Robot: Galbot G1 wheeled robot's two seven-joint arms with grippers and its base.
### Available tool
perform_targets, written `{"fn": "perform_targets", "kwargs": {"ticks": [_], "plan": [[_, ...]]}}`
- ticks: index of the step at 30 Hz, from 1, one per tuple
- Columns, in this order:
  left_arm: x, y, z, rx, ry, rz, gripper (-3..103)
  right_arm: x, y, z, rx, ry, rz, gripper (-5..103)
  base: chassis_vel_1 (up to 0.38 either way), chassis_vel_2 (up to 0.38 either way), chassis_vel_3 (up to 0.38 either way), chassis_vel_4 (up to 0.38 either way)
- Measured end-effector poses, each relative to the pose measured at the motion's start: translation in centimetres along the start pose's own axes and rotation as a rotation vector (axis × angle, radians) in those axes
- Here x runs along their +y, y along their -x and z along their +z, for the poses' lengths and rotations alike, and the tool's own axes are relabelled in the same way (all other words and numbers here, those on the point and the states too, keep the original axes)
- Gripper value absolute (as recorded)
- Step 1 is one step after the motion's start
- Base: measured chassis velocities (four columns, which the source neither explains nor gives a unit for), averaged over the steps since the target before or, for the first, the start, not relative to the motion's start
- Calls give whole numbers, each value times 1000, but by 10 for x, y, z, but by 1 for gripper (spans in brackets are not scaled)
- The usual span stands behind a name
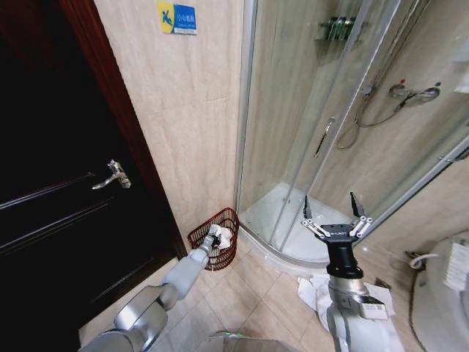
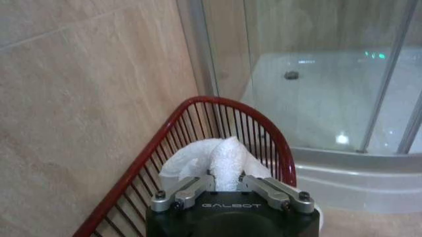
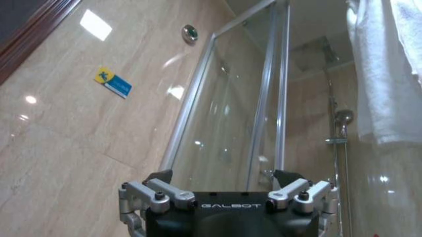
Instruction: Discard the used towel into the hamper.
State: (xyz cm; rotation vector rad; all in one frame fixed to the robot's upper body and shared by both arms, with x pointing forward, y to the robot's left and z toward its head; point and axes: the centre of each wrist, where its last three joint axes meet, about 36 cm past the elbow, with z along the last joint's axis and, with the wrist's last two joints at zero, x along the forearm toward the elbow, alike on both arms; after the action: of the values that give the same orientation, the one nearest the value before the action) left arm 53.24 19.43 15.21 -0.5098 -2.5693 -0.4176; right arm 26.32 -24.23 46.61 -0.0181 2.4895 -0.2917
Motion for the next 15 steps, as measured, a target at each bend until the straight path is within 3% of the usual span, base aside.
{"fn": "perform_targets", "kwargs": {"ticks": [8, 15], "plan": [[-17, 10, -12, 27, 9, -20, 6, 1, -3, 5, 12, 5, 0, 100, 0, 0, 0, 0], [-25, 22, -46, -32, -89, -82, 6, 1, -5, 6, 9, 5, 3, 100, 0, 0, 0, 0]]}}
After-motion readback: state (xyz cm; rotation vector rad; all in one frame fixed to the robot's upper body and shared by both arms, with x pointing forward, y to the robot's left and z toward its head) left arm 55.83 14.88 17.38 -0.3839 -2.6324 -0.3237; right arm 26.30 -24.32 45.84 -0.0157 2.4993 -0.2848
